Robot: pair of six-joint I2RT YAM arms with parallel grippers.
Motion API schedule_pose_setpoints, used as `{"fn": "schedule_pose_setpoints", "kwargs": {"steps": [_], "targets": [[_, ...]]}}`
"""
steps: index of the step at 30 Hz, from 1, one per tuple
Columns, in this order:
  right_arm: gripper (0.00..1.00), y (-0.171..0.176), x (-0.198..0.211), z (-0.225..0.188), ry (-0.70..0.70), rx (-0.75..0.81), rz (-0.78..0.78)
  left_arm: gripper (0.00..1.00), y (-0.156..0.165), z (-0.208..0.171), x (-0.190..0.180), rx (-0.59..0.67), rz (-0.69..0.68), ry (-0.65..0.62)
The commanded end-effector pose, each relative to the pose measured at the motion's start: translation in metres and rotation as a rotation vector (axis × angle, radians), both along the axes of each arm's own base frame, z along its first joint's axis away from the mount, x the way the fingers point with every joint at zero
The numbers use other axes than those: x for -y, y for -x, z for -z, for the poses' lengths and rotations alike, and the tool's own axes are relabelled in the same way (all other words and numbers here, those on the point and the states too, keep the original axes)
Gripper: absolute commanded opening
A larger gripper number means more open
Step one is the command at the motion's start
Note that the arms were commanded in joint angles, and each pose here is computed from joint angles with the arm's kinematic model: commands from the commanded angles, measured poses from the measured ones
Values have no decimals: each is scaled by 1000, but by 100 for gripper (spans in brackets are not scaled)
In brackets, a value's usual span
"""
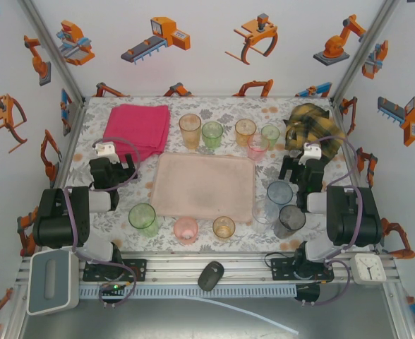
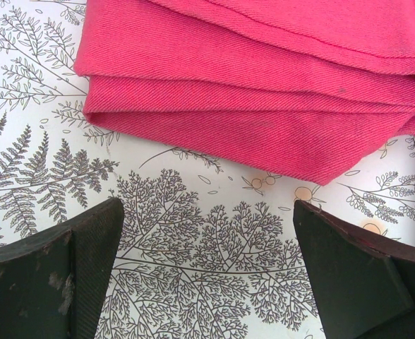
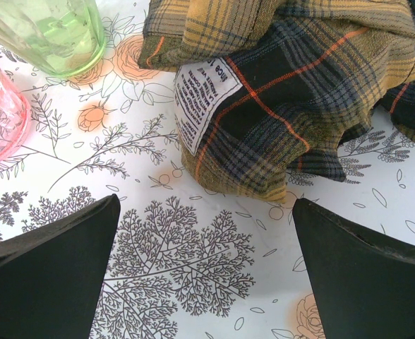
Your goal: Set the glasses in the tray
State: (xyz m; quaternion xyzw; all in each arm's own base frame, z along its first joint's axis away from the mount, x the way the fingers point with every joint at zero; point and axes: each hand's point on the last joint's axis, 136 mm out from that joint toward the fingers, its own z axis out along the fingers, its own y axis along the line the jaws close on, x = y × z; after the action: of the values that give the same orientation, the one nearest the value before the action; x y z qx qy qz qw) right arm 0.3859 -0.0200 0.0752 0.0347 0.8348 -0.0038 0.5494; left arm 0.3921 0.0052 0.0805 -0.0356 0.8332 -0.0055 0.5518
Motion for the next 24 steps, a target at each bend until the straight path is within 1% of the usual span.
{"fn": "schedule_pose_setpoints", "kwargs": {"steps": [1,24], "targets": [[99,-9,2,-14,12,40,13,97,-6,-8,1,19,7,-15],[99,-9,3,-13,12,40,18,97,-7,-8,6,11,29,-24]]}}
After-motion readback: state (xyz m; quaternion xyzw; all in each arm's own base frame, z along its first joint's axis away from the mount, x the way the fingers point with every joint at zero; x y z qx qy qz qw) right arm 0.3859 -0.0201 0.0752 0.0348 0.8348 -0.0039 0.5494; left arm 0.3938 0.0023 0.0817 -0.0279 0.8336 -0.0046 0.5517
